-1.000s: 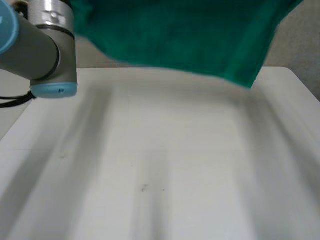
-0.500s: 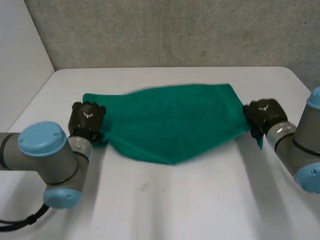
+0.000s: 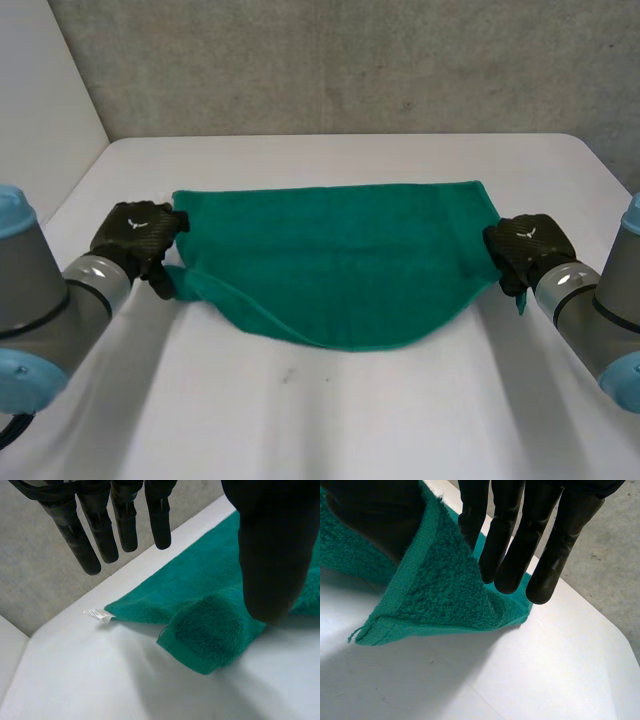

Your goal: Fold the towel.

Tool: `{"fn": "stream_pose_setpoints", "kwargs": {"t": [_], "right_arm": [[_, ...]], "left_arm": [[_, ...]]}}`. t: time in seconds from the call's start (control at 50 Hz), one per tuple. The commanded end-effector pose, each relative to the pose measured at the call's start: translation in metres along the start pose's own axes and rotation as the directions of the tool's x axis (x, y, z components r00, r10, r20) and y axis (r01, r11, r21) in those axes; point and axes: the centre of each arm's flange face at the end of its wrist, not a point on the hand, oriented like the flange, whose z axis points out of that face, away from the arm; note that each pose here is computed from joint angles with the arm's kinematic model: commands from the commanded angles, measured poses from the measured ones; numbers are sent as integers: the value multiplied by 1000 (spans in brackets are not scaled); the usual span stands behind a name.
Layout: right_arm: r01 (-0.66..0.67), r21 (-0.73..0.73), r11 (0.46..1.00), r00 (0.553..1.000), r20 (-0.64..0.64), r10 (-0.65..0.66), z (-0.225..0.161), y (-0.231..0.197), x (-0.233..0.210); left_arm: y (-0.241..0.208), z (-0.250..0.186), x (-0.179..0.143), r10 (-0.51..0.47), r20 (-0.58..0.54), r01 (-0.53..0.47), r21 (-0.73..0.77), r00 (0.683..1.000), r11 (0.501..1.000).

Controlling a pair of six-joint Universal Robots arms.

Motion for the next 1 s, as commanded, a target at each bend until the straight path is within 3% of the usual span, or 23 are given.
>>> {"fn": "stream_pose_setpoints", "kwargs": {"t": [0.02,0.32,0.44,0.56,0.66,0.76,0.78,0.92,1.0], "right_arm": [[-1,-2,1000,1000,4,1,0,1,0],[-3,-25,1000,1000,-6,3,2,6,4],[7,-8,1000,999,-35,-7,2,-1,12],[58,54,997,996,-75,-54,-19,-42,30],[158,-40,987,986,-42,-160,-41,-57,42],[318,-199,927,947,102,-303,-69,-53,41],[342,-216,915,939,129,-320,-73,-51,39],[435,-279,856,893,254,-371,-82,-36,27],[445,-315,838,889,271,-370,-71,-21,24]], "left_arm": [[7,17,-14,-133,-2,133,-51,991,990],[42,45,-6,-176,-49,156,-276,983,948],[19,36,-11,-156,-42,144,-213,987,966],[-23,7,-23,-136,-19,134,-94,990,987],[-45,-15,-29,-114,-2,114,-34,993,993],[-41,-35,-31,6,9,-6,-47,1000,999],[-35,-39,-33,72,12,-71,-69,997,995],[-7,-43,-39,285,-9,-283,-166,958,945],[6,-37,-42,284,-22,-283,-205,958,937]]}}
